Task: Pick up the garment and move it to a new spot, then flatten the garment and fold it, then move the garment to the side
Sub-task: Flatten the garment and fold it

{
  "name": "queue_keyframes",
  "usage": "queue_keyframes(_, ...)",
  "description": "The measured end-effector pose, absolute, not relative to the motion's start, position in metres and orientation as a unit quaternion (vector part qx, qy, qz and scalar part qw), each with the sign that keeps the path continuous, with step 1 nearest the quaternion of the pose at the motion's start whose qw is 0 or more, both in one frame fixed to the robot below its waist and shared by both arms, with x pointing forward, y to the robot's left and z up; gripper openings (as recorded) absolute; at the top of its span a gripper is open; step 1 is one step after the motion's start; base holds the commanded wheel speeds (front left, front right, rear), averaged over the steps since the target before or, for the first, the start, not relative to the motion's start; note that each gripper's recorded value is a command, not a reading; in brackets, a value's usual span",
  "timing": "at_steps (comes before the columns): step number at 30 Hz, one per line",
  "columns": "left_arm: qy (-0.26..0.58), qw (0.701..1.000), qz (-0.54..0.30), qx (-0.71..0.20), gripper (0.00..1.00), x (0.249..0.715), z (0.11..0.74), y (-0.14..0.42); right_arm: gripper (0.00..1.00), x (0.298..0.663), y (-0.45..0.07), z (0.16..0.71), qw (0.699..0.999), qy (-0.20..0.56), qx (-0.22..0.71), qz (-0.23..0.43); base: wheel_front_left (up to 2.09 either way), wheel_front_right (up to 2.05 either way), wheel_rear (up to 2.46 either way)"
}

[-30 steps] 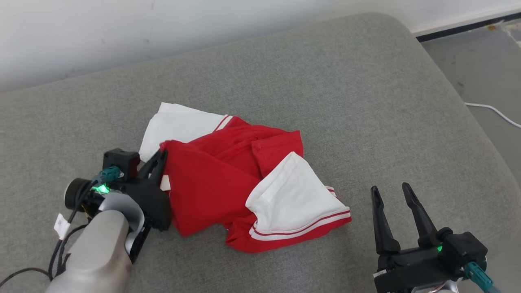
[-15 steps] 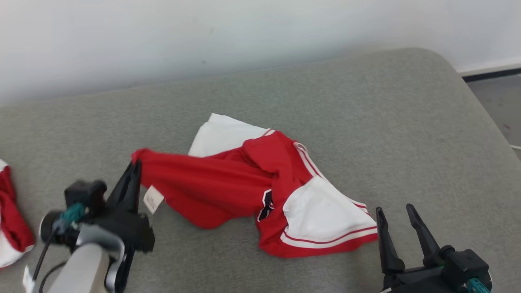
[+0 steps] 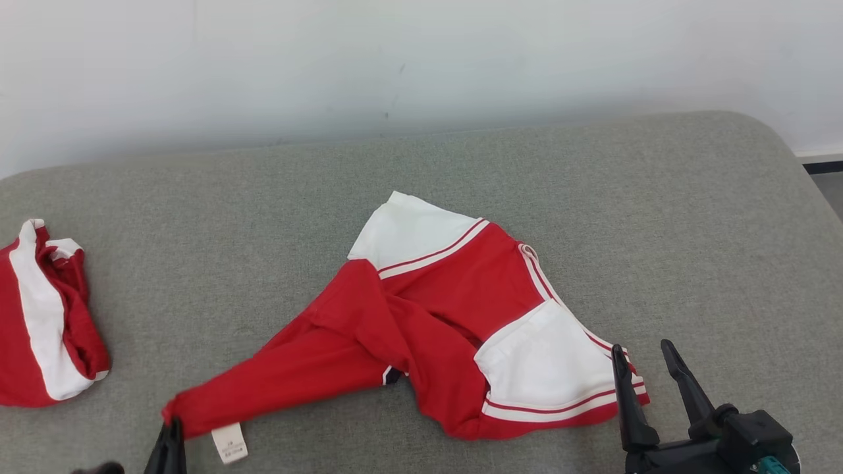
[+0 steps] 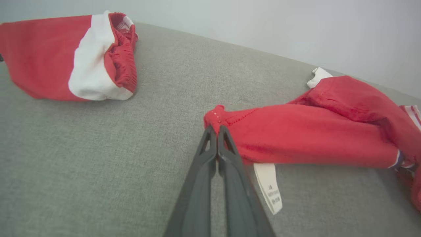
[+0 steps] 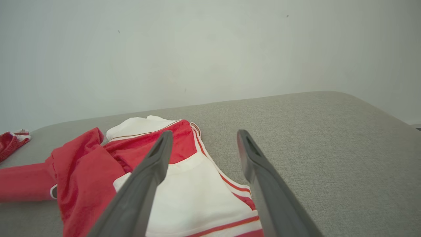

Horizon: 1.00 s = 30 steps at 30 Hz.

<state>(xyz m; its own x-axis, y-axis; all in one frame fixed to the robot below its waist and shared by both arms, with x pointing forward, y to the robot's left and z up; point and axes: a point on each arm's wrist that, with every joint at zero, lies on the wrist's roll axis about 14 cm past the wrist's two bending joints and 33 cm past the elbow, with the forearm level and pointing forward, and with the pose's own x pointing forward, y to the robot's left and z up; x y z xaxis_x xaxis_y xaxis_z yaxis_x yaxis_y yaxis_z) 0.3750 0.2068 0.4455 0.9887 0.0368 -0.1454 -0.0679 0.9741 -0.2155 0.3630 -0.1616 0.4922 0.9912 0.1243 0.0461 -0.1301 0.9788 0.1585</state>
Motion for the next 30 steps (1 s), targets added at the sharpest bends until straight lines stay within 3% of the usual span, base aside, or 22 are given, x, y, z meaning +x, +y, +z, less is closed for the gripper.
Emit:
queue_keyframes(3, 0.090, 0.989, 0.034, -0.112, 0.00, 0.362, 0.432, 0.208, 1.00, 0.363, -0.162, 0.490, 0.995, -0.015, 0.081, 0.064, 0.00, 0.00, 0.00)
queue_keyframes(4, 0.091, 0.989, 0.035, -0.112, 0.32, 0.360, 0.432, 0.207, 1.00, 0.363, -0.162, 0.490, 0.995, -0.014, 0.081, 0.064, 0.00, 0.00, 0.00)
queue_keyframes(5, 0.088, 0.989, 0.036, -0.113, 1.00, 0.360, 0.433, 0.207, 1.00, 0.363, -0.162, 0.489, 0.995, -0.014, 0.081, 0.064, 0.00, 0.00, 0.00)
queue_keyframes(16, -0.022, 0.995, 0.026, -0.092, 1.00, 0.374, 0.498, 0.202, 1.00, 0.358, -0.161, 0.502, 0.994, -0.033, 0.080, 0.066, 0.00, 0.00, 0.00)
queue_keyframes(24, -0.022, 0.997, -0.008, -0.079, 1.00, 0.376, 0.497, 0.180, 1.00, 0.352, -0.164, 0.503, 0.994, -0.035, 0.080, 0.061, 0.00, 0.00, 0.00)
queue_keyframes(30, -0.042, 0.996, -0.051, -0.065, 1.00, 0.405, 0.513, 0.162, 1.00, 0.356, -0.165, 0.503, 0.994, -0.035, 0.079, 0.060, 0.00, 0.00, 0.00)
